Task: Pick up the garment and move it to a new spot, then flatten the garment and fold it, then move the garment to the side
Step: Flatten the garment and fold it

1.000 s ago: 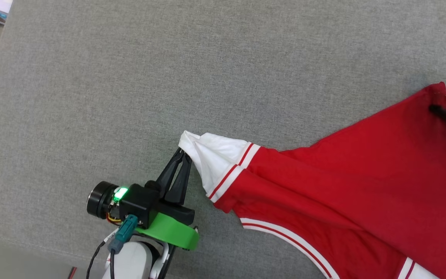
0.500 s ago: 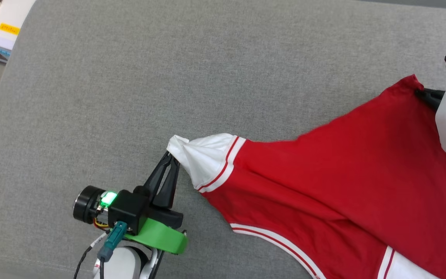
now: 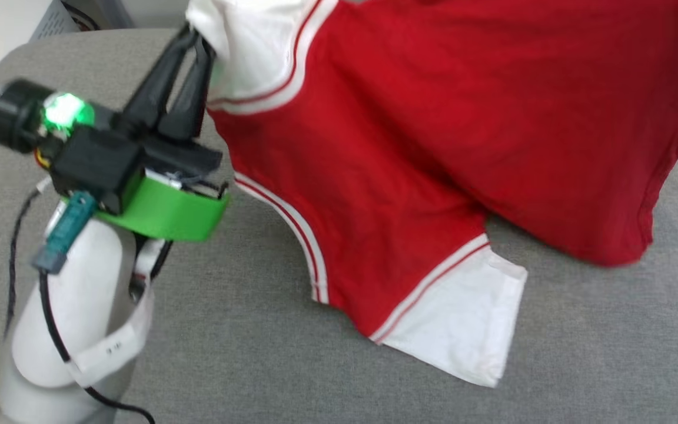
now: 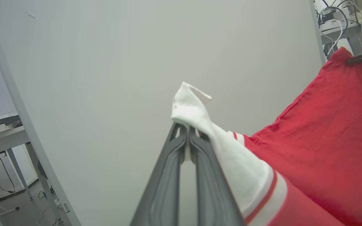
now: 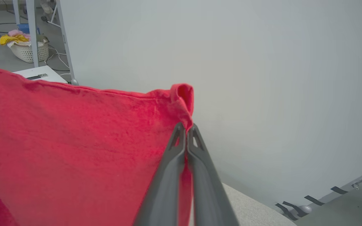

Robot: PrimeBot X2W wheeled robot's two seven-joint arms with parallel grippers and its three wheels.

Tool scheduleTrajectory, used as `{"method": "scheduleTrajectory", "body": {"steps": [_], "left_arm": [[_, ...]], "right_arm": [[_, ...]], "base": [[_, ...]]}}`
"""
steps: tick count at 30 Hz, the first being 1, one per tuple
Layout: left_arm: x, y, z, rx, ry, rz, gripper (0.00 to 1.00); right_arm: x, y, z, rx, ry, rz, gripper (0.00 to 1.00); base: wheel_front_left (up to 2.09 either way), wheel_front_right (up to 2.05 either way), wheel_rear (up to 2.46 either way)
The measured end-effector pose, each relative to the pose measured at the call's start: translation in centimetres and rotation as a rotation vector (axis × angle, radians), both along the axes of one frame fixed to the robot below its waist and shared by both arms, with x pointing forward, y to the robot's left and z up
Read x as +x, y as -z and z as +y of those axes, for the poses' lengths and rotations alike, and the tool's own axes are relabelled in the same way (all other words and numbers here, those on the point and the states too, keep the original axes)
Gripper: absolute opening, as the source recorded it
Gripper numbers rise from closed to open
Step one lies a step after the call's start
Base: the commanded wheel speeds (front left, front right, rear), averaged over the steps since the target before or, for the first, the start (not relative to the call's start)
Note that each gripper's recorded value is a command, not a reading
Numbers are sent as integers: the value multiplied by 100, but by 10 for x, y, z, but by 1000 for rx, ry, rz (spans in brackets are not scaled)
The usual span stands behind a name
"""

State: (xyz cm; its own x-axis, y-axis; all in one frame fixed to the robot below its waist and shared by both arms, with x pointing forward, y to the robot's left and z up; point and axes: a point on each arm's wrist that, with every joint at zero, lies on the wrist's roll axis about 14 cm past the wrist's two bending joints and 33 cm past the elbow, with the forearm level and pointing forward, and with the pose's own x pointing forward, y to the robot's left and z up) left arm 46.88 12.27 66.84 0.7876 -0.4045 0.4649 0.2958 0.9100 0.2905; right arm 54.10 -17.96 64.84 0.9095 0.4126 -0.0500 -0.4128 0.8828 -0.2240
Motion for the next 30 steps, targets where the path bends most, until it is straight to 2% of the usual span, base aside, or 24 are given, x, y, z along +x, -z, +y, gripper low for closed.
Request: {"method": "scheduleTrajectory", "body": {"steps": [6,8,13,25,30], "left_arm": [[46,-53,-14,46,82,-78,0],[63,-65,-18,93,89,-103,0],[111,-87,-24,119,100,-127,0],[203,-138,-16,70,53,-201,0],[217,-139,-13,57,48,-196,0]], "right_arm": [[33,-46,-6,12,54,-142,0],[47,-59,-10,16,77,-180,0],[88,-84,-16,29,137,-265,0],[160,-119,-24,-6,234,-407,0],[172,-124,-25,0,248,-423,0]], "base": [[0,0,0],[0,0,0],[0,0,0],[0,0,0],[0,0,0]]}}
